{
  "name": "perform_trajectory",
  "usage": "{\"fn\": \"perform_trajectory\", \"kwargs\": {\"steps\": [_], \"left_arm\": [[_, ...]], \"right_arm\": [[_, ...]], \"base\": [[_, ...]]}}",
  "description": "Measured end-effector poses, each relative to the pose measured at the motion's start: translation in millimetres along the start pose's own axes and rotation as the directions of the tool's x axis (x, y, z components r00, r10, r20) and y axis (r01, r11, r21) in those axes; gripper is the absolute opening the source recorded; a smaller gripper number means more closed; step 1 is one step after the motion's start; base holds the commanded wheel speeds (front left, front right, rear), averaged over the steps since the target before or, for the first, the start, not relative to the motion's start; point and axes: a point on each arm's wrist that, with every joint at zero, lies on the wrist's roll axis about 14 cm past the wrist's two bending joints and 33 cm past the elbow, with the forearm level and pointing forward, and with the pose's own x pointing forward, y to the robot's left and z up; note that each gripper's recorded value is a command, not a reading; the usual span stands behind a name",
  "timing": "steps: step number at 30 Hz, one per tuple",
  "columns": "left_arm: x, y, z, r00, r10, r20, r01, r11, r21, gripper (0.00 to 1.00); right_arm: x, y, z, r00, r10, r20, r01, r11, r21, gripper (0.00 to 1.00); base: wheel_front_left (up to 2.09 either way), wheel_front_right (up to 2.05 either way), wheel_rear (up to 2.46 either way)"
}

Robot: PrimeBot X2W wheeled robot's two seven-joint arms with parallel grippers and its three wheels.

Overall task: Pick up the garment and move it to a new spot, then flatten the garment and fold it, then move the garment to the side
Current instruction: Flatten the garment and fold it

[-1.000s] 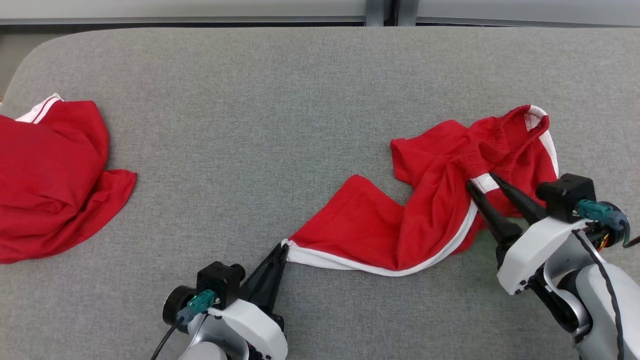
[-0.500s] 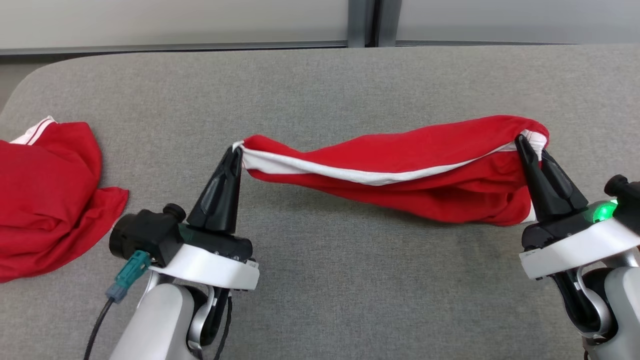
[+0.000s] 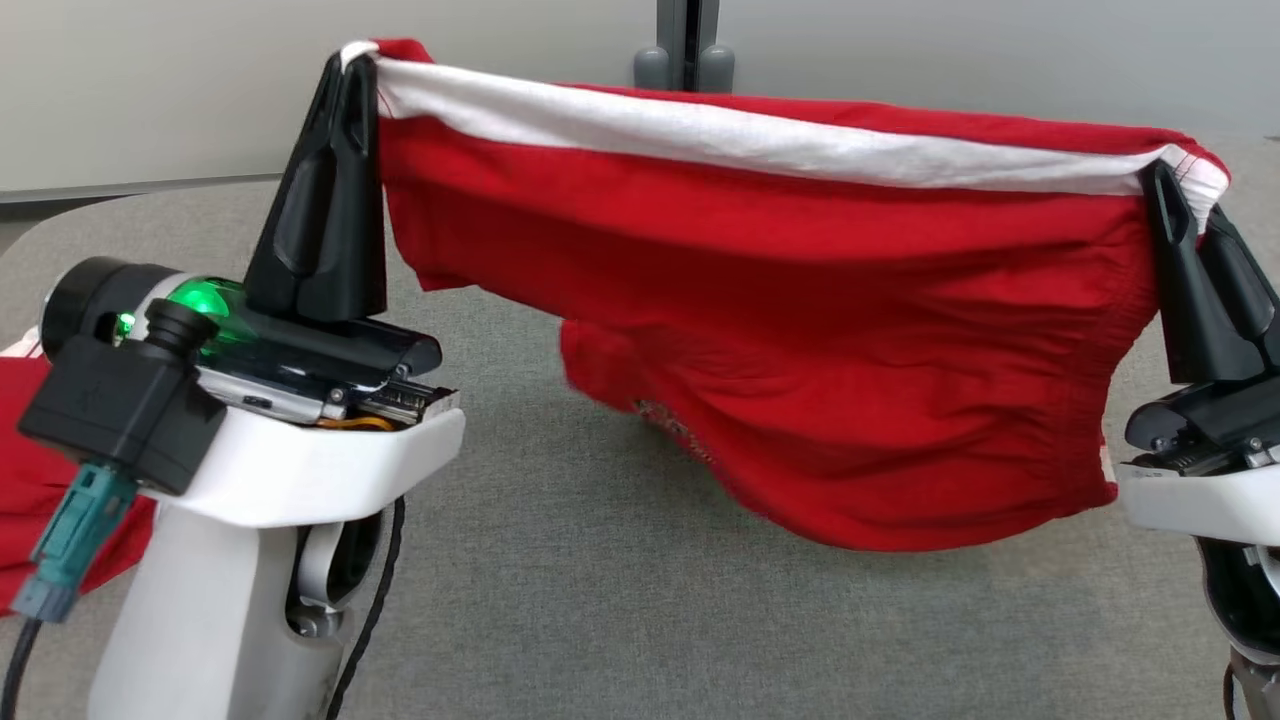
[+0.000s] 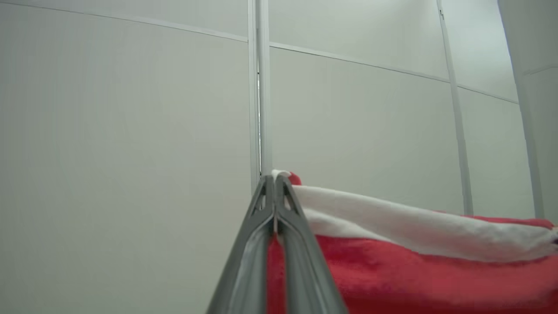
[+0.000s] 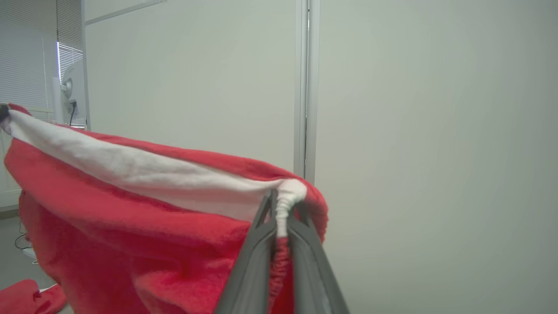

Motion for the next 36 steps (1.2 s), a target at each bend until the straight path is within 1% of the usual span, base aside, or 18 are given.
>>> {"fn": "perform_trajectory", "kwargs": {"steps": [3, 6, 11, 15, 19, 20, 21, 22, 23, 27, 29, 31, 34, 36], "left_arm": [[6.5, -1.8, 11.5, 1.000, -0.009, 0.027, 0.009, 1.000, 0.009, 0.00], [11.6, -2.6, 12.3, 0.999, -0.014, 0.029, 0.014, 1.000, 0.004, 0.00], [29.5, -2.4, -4.5, 0.999, -0.040, 0.005, 0.040, 0.999, -0.029, 0.00], [54.1, 6.0, -24.6, 0.999, -0.046, -0.013, 0.045, 0.998, -0.049, 0.00], [81.4, 23.3, -42.1, 1.000, -0.021, -0.016, 0.020, 0.998, -0.054, 0.00], [81.4, 23.3, -42.1, 1.000, -0.021, -0.016, 0.020, 0.998, -0.054, 0.00], [99.6, 27.9, -46.0, 1.000, -0.022, -0.006, 0.022, 0.998, -0.051, 0.00], [107.9, 28.7, -48.6, 1.000, -0.026, -0.002, 0.026, 0.998, -0.052, 0.00], [107.9, 28.7, -48.6, 1.000, -0.026, -0.002, 0.026, 0.998, -0.052, 0.00], [134.5, 39.7, -65.1, 1.000, -0.003, -0.020, 0.002, 0.999, -0.047, 0.00], [144.1, 45.3, -78.7, 0.999, 0.011, -0.053, -0.013, 0.999, -0.047, 0.00], [147.4, 49.2, -96.6, 0.994, 0.020, -0.106, -0.026, 0.999, -0.048, 0.00], [137.8, 56.5, -136.3, 0.973, 0.041, -0.228, -0.053, 0.997, -0.049, 0.00], [124.5, 60.4, -165.0, 0.948, 0.054, -0.314, -0.076, 0.996, -0.056, 0.00]], "right_arm": [[0.5, -1.0, 5.5, 1.000, -0.003, 0.009, 0.003, 1.000, -0.005, 0.00], [3.4, -1.9, 6.6, 1.000, -0.005, 0.013, 0.005, 1.000, -0.001, 0.00], [20.9, -6.8, 1.4, 1.000, 0.002, 0.016, -0.002, 1.000, 0.016, 0.00], [47.0, -14.9, -4.8, 1.000, 0.018, 0.021, -0.018, 1.000, 0.018, 0.00], [79.0, -20.5, -10.3, 0.999, 0.046, 0.029, -0.047, 0.999, 0.015, 0.00], [79.0, -20.5, -10.3, 0.999, 0.046, 0.029, -0.047, 0.999, 0.015, 0.00], [98.4, -21.1, -7.3, 0.997, 0.066, 0.048, -0.066, 0.998, 0.009, 0.00], [107.6, -22.3, -7.4, 0.996, 0.070, 0.054, -0.070, 0.997, 0.012, 0.00], [107.6, -22.3, -7.4, 0.996, 0.070, 0.054, -0.070, 0.997, 0.012, 0.00], [139.2, -23.1, -9.8, 0.994, 0.087, 0.072, -0.089, 0.996, 0.019, 0.00], [153.7, -23.3, -14.1, 0.993, 0.088, 0.072, -0.091, 0.995, 0.037, 0.00], [162.6, -21.8, -29.2, 0.995, 0.091, 0.034, -0.093, 0.994, 0.056, 0.00], [169.5, -22.1, -61.3, 0.995, 0.088, -0.055, -0.084, 0.994, 0.067, 0.00], [168.8, -17.2, -87.3, 0.988, 0.093, -0.122, -0.083, 0.993, 0.084, 0.00]], "base": [[0.00, 0.00, 0.00], [0.00, 0.00, 0.00], [0.00, 0.00, 0.00], [0.00, 0.00, 0.00], [0.00, 0.00, 0.00], [0.00, 0.00, 0.00], [0.00, 0.00, 0.00], [0.00, 0.00, 0.00], [0.00, 0.00, 0.00], [0.00, 0.00, 0.00], [0.00, 0.00, 0.00], [0.00, 0.00, 0.00], [0.00, 0.00, 0.00], [0.00, 0.00, 0.00]]}}
